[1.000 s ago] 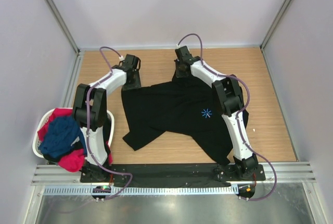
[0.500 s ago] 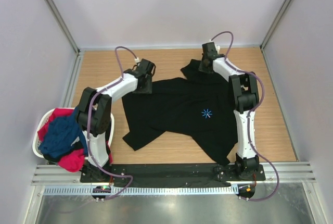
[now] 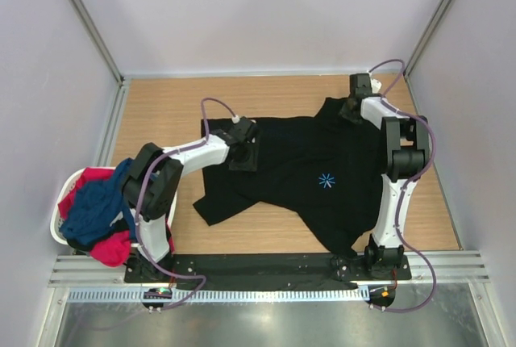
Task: Fold and stack the t-shirts
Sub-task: Flatten the tshirt out
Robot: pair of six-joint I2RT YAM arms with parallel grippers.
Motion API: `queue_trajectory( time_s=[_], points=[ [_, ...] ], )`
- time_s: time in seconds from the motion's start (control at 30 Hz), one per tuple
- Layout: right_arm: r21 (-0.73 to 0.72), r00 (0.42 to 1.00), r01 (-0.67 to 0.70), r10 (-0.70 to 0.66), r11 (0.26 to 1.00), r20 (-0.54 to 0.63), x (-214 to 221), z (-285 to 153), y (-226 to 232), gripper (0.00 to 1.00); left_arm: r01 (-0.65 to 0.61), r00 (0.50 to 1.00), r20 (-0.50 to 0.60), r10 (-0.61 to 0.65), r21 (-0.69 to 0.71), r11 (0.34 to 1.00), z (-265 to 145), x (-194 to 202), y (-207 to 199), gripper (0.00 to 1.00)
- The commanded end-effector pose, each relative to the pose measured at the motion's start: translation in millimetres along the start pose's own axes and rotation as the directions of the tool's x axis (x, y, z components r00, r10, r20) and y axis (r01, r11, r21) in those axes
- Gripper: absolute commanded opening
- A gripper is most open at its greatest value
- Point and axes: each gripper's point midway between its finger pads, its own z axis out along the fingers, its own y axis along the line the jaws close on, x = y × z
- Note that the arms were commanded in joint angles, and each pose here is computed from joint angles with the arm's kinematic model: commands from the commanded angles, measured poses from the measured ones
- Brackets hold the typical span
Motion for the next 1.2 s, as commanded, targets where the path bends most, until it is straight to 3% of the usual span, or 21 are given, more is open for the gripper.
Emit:
queue_trajectory(
  time_s=[0.0,0.17,0.23,0.3,0.47,0.6,0.73,0.87,1.03,1.17],
  points=[
    [-0.018,0.999,0.012,-0.013,1.0,-0.043,7,-28,-11,0.4,0.005,1.0,0.005,-0.005,0.099,0.995,-8,10,-42,0.45],
    [-0.077,0.999,0.033,-0.033,0.996,0.011,-19,-84,-6,0.76,-0.052,0.997,-0.045,0.056,0.083,0.995,-4,46,-54,0.44],
    [-0.063,0.999,0.039,-0.038,0.997,0.013,-20,-98,-12,0.82,-0.056,0.997,-0.058,0.06,0.075,0.996,-5,56,-54,0.44],
    [-0.076,0.999,0.013,-0.011,0.997,0.034,-23,-120,-14,0.83,-0.056,0.995,-0.079,0.062,0.066,0.996,-6,69,-52,0.44],
    [-0.068,0.999,-0.03,0.028,0.997,-0.024,27,-143,-41,0.87,-0.051,0.994,-0.092,0.056,0.056,0.997,-15,89,-48,0.43],
    [0.022,0.998,-0.017,0.019,1.0,-0.068,80,-146,-82,0.86,-0.041,0.993,-0.113,0.044,0.034,0.999,-23,109,-41,0.43],
    [0.116,0.995,0.046,-0.036,0.992,-0.091,99,-149,-111,0.86,-0.014,0.994,-0.11,0.017,0.031,0.999,-32,114,-37,0.43],
    [0.079,0.994,0.001,0.008,0.997,-0.109,110,-154,-107,0.86,-0.001,0.993,-0.118,0.004,0.029,1.0,-40,117,-35,0.43],
    [0.112,0.989,-0.015,0.031,0.994,-0.142,133,-150,-119,0.82,-0.021,1.0,0.003,0.022,-0.072,0.997,-76,80,-17,0.47],
    [0.14,0.981,-0.005,0.032,0.99,-0.193,148,-143,-124,0.78,0.029,0.991,0.131,-0.016,-0.093,0.995,-111,20,-15,0.54]
  ],
)
